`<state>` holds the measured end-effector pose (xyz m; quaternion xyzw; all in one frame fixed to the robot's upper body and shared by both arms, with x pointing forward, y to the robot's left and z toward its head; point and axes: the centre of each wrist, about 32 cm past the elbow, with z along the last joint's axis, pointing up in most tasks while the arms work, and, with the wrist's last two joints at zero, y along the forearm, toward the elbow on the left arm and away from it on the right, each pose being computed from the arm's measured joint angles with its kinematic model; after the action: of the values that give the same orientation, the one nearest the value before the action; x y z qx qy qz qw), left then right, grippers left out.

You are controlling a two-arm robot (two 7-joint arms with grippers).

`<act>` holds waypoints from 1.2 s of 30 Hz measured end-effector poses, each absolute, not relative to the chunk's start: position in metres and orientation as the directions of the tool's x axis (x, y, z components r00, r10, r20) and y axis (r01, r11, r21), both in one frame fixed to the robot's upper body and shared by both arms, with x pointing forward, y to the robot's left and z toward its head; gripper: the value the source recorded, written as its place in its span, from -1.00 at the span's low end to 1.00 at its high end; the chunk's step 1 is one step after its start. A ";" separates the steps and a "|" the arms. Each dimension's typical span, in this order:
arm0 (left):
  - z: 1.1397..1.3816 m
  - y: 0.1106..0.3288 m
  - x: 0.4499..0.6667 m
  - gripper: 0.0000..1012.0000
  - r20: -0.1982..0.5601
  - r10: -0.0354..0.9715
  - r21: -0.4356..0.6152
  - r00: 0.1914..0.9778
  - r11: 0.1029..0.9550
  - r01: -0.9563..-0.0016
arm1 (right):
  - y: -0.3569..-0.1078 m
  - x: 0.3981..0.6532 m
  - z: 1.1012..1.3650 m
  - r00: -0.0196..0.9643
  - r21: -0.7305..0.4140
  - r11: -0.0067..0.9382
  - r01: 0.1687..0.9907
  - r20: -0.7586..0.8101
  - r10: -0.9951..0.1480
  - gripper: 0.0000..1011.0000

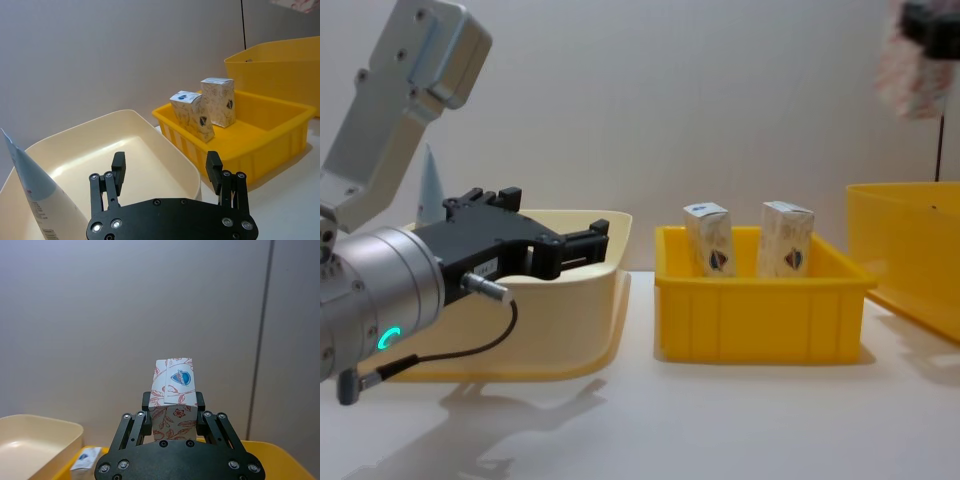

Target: Bimanual collaborative sorting of washing and personal care products

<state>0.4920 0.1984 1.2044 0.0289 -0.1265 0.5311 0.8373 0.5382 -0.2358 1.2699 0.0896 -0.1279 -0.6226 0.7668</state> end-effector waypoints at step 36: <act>1.204 0.198 0.492 0.98 0.242 0.882 -0.086 0.404 0.434 -0.897 | -0.286 0.500 1.262 -0.025 0.095 -0.018 0.995 0.071 -0.997 -0.11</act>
<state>0.4920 0.1984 1.2044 0.0289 -0.1265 0.5311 0.8373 0.5003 -0.2864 1.2617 0.0077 -0.0590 -0.7135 0.6982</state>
